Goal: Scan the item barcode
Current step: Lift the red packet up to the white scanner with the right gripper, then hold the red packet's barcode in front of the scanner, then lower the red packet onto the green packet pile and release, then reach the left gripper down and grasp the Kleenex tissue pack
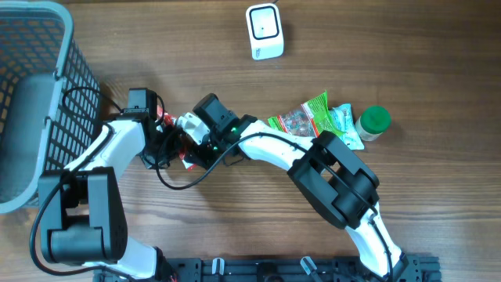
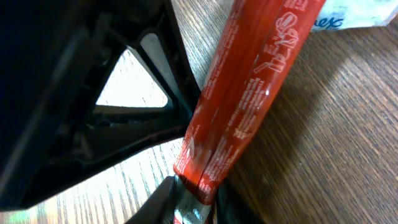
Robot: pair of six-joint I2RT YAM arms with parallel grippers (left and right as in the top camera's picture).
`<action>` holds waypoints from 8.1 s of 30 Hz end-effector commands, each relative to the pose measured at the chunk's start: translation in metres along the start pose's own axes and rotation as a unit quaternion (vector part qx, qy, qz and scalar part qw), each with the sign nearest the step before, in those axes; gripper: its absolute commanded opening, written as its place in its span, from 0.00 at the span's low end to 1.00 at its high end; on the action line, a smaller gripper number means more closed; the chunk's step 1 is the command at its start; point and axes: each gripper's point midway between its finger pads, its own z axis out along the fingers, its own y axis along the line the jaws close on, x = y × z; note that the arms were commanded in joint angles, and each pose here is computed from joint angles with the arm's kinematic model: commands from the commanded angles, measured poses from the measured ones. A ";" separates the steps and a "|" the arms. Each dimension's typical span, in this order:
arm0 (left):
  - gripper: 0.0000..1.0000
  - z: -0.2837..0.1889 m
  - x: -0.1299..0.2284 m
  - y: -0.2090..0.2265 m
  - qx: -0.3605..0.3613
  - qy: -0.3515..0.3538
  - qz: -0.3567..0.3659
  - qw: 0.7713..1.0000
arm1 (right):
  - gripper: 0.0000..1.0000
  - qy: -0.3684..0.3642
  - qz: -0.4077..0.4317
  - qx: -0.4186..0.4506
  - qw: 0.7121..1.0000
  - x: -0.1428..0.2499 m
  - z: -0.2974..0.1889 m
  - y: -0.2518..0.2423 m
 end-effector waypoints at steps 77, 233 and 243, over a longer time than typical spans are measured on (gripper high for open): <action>1.00 -0.096 -0.121 -0.059 0.047 -0.305 0.145 0.940 | 0.04 0.155 -0.129 0.683 0.702 -0.071 -0.411 -0.147; 0.97 -0.044 -0.055 -0.114 0.077 -0.116 0.164 0.976 | 0.69 -0.073 0.271 0.107 0.954 0.050 -0.192 -0.084; 0.45 -0.008 -0.053 -0.100 0.113 -0.066 0.077 0.988 | 0.69 -0.072 0.272 0.120 0.952 0.052 -0.193 -0.088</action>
